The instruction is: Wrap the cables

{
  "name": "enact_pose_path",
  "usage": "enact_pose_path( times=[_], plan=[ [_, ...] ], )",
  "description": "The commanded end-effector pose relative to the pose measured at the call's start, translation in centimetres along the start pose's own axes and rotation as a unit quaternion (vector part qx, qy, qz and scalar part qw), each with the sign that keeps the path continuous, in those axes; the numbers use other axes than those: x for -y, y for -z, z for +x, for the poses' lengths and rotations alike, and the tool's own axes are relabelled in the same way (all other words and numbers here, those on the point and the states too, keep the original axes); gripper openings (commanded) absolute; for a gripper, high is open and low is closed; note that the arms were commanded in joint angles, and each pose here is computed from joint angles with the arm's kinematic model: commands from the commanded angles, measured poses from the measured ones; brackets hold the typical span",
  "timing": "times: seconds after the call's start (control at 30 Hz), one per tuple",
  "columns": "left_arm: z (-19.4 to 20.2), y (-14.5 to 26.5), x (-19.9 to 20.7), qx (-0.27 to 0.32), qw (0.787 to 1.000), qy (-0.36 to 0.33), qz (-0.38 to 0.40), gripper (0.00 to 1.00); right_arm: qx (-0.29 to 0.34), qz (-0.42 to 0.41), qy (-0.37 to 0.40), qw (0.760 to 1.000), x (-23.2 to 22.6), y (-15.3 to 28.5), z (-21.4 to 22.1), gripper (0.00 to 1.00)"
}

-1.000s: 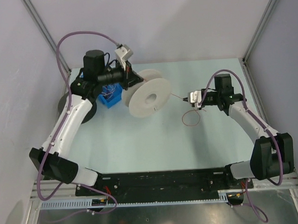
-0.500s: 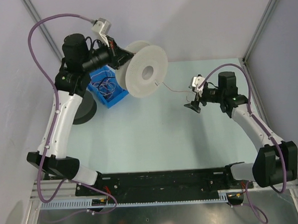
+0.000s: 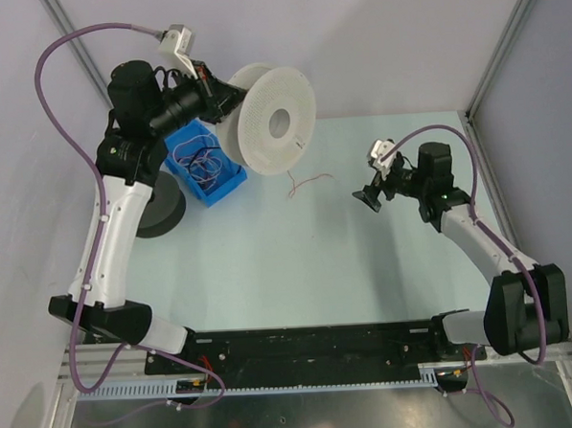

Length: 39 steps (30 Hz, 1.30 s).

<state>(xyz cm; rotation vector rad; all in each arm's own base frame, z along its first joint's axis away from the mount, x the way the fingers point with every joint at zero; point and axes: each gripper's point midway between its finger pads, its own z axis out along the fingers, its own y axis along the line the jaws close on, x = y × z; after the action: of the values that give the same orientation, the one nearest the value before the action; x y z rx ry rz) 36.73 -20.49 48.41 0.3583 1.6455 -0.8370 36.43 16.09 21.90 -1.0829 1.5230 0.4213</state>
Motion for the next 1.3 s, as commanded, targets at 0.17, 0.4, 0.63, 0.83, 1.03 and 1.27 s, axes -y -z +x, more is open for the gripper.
enact_pose_path(
  times=[0.17, 0.4, 0.63, 0.83, 1.03, 1.27],
  plan=[
    [-2.7, 2.9, 3.4, 0.046, 0.997, -0.044, 0.049, 0.00, -0.010, -0.015, 0.035, 0.999, 0.4, -4.1, 3.0, 0.99],
    [-3.0, 3.3, 3.5, 0.051, 0.997, -0.045, 0.045, 0.00, 0.049, -0.142, 0.027, 0.988, -6.5, -7.1, 1.1, 0.95],
    [-2.9, 3.7, 3.1, 0.055, 0.997, -0.039, 0.031, 0.00, 0.104, -0.164, 0.035, 0.980, -9.6, -10.5, -0.9, 0.89],
    [-2.9, 4.0, 2.5, 0.057, 0.998, -0.016, 0.016, 0.00, 0.120, -0.180, 0.020, 0.976, -11.5, -12.5, -1.0, 0.75],
    [-3.2, 4.2, 1.6, 0.061, 0.998, 0.006, 0.004, 0.00, 0.121, -0.180, -0.031, 0.976, -12.8, -14.3, -0.7, 0.63],
    [-4.1, 4.4, -0.5, 0.082, 0.995, 0.041, -0.038, 0.00, 0.079, -0.177, -0.107, 0.975, -14.0, -15.3, 1.3, 0.27]
  ],
)
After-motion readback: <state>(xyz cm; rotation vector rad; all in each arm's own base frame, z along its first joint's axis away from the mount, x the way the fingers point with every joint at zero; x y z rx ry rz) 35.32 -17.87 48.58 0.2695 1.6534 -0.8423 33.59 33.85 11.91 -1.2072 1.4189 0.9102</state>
